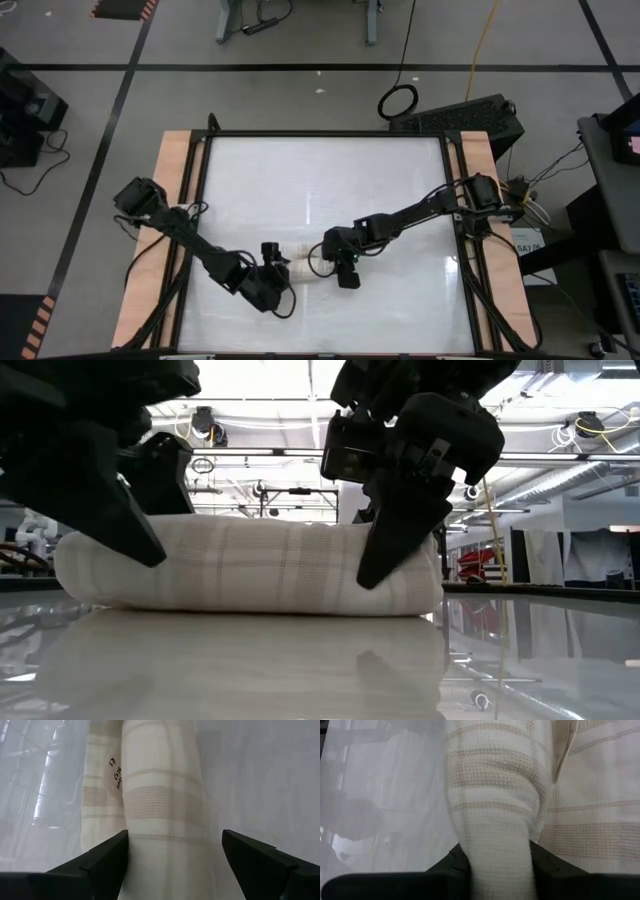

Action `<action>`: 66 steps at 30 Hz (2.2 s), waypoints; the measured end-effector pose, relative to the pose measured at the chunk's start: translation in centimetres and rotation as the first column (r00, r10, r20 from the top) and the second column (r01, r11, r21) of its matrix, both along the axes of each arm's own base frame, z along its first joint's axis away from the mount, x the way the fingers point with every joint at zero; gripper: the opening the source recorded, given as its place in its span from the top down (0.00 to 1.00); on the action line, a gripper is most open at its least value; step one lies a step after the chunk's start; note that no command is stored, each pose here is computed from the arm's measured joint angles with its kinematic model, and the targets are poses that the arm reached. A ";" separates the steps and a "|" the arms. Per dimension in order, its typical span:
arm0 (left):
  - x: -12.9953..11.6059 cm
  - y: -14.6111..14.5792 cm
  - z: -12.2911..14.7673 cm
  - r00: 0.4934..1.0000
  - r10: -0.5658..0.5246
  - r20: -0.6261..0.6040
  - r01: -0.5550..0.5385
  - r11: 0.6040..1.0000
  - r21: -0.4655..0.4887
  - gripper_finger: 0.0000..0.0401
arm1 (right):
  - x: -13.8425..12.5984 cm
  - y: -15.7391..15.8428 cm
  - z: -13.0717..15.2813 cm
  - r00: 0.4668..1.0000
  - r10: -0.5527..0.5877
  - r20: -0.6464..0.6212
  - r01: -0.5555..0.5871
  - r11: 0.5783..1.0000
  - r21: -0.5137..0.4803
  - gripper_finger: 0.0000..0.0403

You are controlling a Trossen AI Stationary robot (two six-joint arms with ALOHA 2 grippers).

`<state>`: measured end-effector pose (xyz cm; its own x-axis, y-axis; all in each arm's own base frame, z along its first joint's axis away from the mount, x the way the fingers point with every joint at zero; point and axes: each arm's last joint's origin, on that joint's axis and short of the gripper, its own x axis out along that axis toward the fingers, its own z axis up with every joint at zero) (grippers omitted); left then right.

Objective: Roll towel
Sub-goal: Roll the white towel

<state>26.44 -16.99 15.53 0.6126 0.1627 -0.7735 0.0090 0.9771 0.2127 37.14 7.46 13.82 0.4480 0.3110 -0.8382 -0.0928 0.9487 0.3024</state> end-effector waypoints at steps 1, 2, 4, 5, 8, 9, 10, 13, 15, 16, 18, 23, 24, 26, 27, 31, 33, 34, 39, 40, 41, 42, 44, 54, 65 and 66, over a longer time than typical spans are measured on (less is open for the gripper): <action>0.0 0.0 -0.1 1.000 0.001 -0.004 -0.001 1.000 -0.002 0.22 | 0.0 0.0 0.0 1.000 -0.001 0.000 0.001 1.000 0.001 0.76; 0.1 0.1 -0.1 1.000 0.005 -0.004 -0.005 1.000 -0.003 0.24 | 0.0 -0.1 0.0 1.000 0.001 -0.001 -0.001 1.000 0.007 0.76; 0.2 0.2 -0.1 1.000 0.011 -0.004 -0.011 1.000 -0.006 0.30 | 0.0 -0.2 0.0 1.000 0.004 -0.004 -0.004 1.000 0.015 0.76; 0.2 0.3 -0.1 1.000 0.014 -0.004 -0.014 1.000 -0.007 0.34 | 0.0 -0.2 0.0 1.000 0.003 -0.004 -0.003 1.000 0.015 0.76; 0.1 0.5 0.0 0.999 0.035 -0.010 -0.035 0.999 -0.021 0.50 | 0.0 -0.2 0.0 1.000 0.002 -0.004 -0.002 1.000 0.013 0.76; 0.1 0.5 0.0 0.999 0.035 -0.017 -0.036 0.999 -0.022 0.56 | 0.0 -0.2 0.0 1.000 0.002 -0.004 -0.002 1.000 0.012 0.76; 0.1 0.6 0.0 0.999 0.033 -0.026 -0.034 0.999 -0.023 0.63 | 0.0 -0.2 0.0 1.000 0.002 -0.004 -0.002 1.000 0.010 0.75; 0.1 0.6 0.0 0.999 0.031 -0.034 -0.032 0.999 -0.028 0.81 | 0.0 -0.1 0.0 1.000 0.005 -0.003 -0.005 1.000 0.008 0.73; 0.2 0.7 0.0 0.999 0.032 -0.036 -0.033 0.999 -0.032 0.90 | -0.1 0.1 0.0 1.000 0.021 0.002 -0.021 1.000 -0.002 0.70; 0.2 0.8 0.0 0.999 0.032 -0.041 -0.033 0.999 -0.039 0.90 | -0.1 0.2 0.0 0.999 0.032 0.005 -0.032 0.999 -0.008 0.69; 0.4 1.1 -0.1 0.998 0.043 -0.055 -0.047 0.996 -0.070 0.90 | -0.1 0.5 0.0 0.998 0.065 0.015 -0.064 0.997 -0.031 0.65; 1.2 2.1 -0.1 0.992 0.069 -0.105 -0.088 0.977 -0.193 0.89 | -0.9 1.3 0.7 0.997 0.079 0.018 -0.076 0.985 -0.152 0.52; 1.3 2.3 -0.1 0.991 0.070 -0.113 -0.093 0.973 -0.212 0.88 | -1.2 1.5 1.1 0.997 0.078 0.016 -0.074 0.981 -0.180 0.49; 1.5 2.6 0.0 0.990 0.071 -0.121 -0.098 0.968 -0.230 0.85 | -1.8 1.8 1.9 0.997 0.072 0.012 -0.067 0.970 -0.235 0.44; 1.6 2.7 0.0 0.990 0.067 -0.124 -0.095 0.967 -0.236 0.84 | -2.2 2.0 2.5 0.998 0.068 0.015 -0.062 0.964 -0.259 0.41; 1.9 3.1 0.0 0.990 0.057 -0.126 -0.088 0.962 -0.257 0.83 | -3.5 3.2 4.2 0.997 0.066 0.033 -0.051 0.939 -0.340 0.35; 2.0 3.3 0.0 0.989 0.055 -0.136 -0.091 0.957 -0.275 0.83 | -4.2 3.9 4.9 0.997 0.071 0.038 -0.053 0.931 -0.361 0.33; 2.1 3.4 0.0 0.989 0.051 -0.141 -0.090 0.954 -0.284 0.83 | -4.5 4.3 5.2 0.997 0.072 0.039 -0.052 0.928 -0.368 0.33; 2.3 3.8 -0.1 0.987 0.042 -0.158 -0.092 0.941 -0.326 0.82 | -5.9 6.4 6.0 0.994 0.070 0.082 -0.022 0.877 -0.480 0.33; 2.4 3.8 0.0 0.986 0.042 -0.159 -0.095 0.936 -0.338 0.82 | -6.1 6.8 6.0 0.993 0.072 0.095 -0.013 0.861 -0.508 0.33; 2.4 3.9 0.0 0.986 0.041 -0.159 -0.095 0.931 -0.352 0.82 | -6.4 7.4 6.0 0.991 0.072 0.110 -0.002 0.844 -0.536 0.33; 2.5 3.9 0.0 0.986 0.045 -0.159 -0.101 0.925 -0.366 0.82 | -6.6 7.9 6.0 0.989 0.074 0.127 0.011 0.826 -0.564 0.33; 2.6 4.1 0.1 0.985 0.053 -0.163 -0.113 0.916 -0.386 0.82 | -7.1 9.1 5.8 0.984 0.087 0.156 0.027 0.792 -0.610 0.33; 2.7 4.5 0.9 0.972 0.155 -0.176 -0.223 0.840 -0.494 0.82 | -7.4 13.5 2.6 0.950 0.163 0.265 0.090 0.670 -0.737 0.34; 2.9 4.5 1.0 0.963 0.206 -0.171 -0.266 0.806 -0.528 0.82 | -5.7 13.1 -0.7 0.952 0.200 0.233 0.100 0.514 -0.852 0.32; 2.9 4.5 1.0 0.962 0.214 -0.172 -0.273 0.802 -0.531 0.82 | -5.6 12.9 -0.7 0.952 0.201 0.230 0.098 0.510 -0.854 0.32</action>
<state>29.37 -12.50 16.53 0.5259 -0.1696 -0.8335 -0.2528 0.9045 -0.3436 31.55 20.40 13.15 0.6997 -0.4520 -0.5533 -0.0826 0.7180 -0.6911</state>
